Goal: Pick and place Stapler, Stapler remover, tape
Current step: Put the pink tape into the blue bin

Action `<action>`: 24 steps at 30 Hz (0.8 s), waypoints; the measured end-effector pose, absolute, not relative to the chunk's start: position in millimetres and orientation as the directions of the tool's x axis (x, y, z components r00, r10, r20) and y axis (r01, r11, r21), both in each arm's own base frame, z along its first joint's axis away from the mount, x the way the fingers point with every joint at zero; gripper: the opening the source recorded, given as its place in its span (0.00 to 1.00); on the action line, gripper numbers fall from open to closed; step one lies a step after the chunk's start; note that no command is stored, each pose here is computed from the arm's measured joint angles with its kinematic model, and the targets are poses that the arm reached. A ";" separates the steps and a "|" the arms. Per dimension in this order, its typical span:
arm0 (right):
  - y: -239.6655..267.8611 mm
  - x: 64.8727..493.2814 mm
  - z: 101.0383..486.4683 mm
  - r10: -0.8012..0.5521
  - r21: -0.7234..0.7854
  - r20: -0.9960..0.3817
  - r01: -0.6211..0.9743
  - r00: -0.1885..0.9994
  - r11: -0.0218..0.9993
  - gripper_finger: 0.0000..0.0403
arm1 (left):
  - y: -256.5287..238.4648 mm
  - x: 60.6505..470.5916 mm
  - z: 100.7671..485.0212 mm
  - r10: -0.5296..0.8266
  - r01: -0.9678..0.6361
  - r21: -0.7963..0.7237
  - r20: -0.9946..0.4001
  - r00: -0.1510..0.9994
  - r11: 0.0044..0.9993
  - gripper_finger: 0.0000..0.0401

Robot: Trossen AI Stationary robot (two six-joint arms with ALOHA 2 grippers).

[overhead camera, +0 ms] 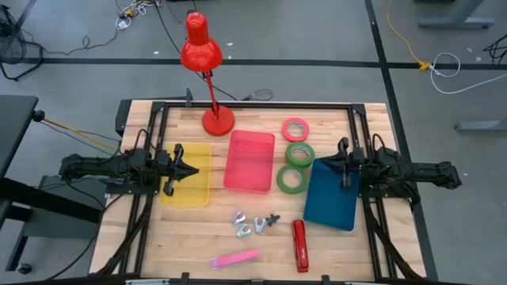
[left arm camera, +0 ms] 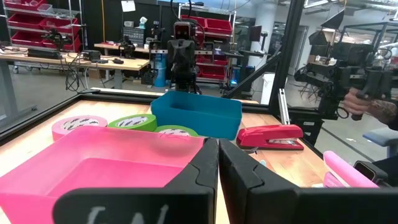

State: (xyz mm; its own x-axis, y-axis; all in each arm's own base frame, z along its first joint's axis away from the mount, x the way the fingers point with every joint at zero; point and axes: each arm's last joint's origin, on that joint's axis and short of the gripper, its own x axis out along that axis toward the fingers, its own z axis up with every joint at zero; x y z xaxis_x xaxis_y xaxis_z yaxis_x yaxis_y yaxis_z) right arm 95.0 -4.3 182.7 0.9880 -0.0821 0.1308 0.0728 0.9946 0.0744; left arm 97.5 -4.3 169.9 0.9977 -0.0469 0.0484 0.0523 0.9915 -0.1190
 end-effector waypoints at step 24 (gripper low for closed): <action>-8.6 90.5 293.4 -0.231 0.042 0.114 0.227 0.966 0.973 0.05 | -4.3 97.5 170.0 -0.047 0.052 -0.119 0.049 0.998 0.992 0.05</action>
State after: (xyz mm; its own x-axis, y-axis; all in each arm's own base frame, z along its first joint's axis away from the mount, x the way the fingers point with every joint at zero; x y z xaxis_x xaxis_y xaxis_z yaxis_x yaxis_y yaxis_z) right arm 90.5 -8.6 293.4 0.9663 -0.2308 0.1143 0.2274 0.9729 0.0415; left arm 97.5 -4.3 170.0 0.9977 -0.0469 0.0485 0.0523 0.9915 -0.1190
